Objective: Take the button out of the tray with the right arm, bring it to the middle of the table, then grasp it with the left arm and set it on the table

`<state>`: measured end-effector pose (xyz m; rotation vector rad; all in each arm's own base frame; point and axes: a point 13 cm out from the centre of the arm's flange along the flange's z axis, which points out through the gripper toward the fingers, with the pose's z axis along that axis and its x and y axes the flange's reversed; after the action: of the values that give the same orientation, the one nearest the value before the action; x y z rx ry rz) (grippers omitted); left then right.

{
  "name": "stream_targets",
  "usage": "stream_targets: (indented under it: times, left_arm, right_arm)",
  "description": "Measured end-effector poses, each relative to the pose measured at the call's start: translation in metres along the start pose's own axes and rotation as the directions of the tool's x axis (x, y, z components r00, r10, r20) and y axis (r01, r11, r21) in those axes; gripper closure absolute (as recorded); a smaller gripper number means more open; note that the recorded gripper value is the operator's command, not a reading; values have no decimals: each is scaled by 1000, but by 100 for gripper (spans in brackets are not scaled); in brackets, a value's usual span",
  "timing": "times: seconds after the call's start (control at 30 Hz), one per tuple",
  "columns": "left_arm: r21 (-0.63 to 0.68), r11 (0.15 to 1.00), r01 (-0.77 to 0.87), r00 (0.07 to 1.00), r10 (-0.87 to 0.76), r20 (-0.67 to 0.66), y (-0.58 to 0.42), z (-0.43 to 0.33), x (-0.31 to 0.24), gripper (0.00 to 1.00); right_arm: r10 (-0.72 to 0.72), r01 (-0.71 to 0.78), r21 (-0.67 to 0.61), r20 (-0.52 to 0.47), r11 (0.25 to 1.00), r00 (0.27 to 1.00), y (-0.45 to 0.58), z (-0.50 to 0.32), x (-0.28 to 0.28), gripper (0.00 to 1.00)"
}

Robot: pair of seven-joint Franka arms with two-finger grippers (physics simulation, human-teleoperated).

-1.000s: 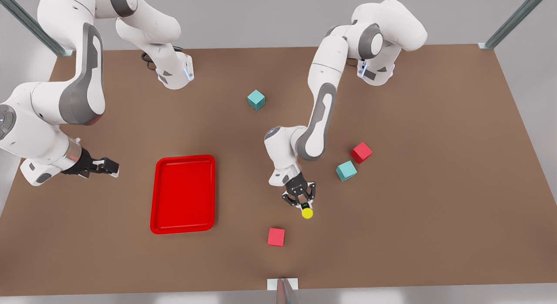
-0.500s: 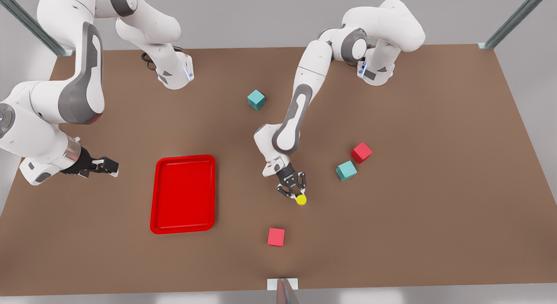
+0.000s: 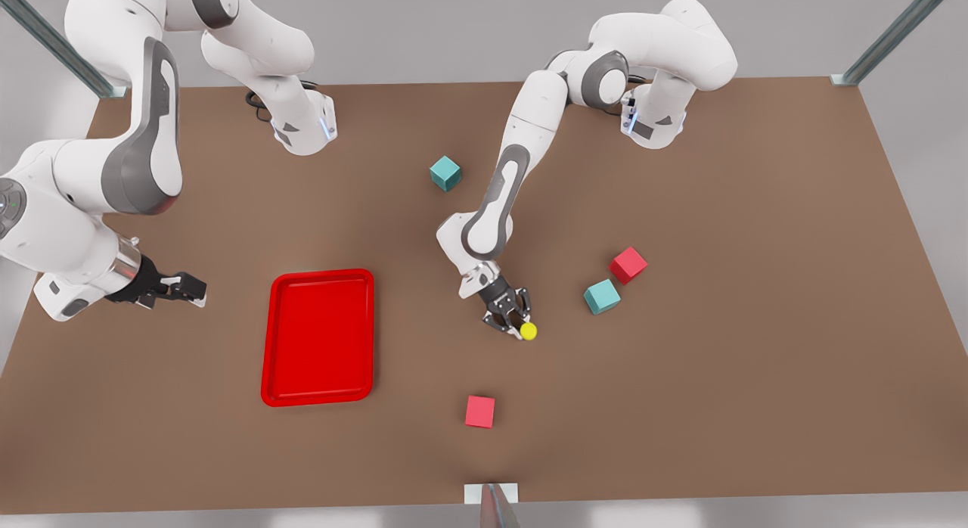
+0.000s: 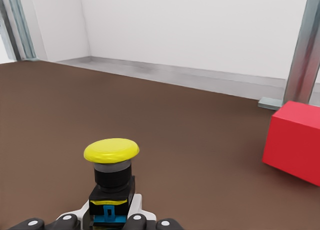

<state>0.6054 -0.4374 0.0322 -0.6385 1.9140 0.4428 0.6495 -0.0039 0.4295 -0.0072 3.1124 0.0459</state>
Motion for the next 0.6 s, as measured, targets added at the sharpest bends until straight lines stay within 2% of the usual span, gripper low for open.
stream_targets:
  times: [0.1, 0.23, 0.27, 0.3, 0.6]
  left_arm:
    - [-5, 999, 37, 999, -37, 4, 1, 0, -1, 65]
    - [-6, 997, 76, 997, -76, 8, 2, 0, -1, 57]
    - [-6, 996, 85, 996, -85, 9, 2, 0, -1, 33]
    - [-5, 996, 93, 996, -93, 11, 1, 0, -2, 1]
    - [6, 987, 159, 987, -159, 22, -1, -2, -9, 0]
  right_arm:
    - [0, 0, 0, -2, 1000, 1000, 0, 1, 0, 0]
    - [0, 0, -1, -4, 1000, 1000, 1, 3, 0, 0]
    - [0, 0, 0, -4, 1000, 1000, 1, 4, -1, 0]
    - [1, -1, 0, -4, 1000, 1000, 0, 4, -1, 0]
    - [2, -2, 0, 1, 1000, 1000, 0, 3, -2, 0]
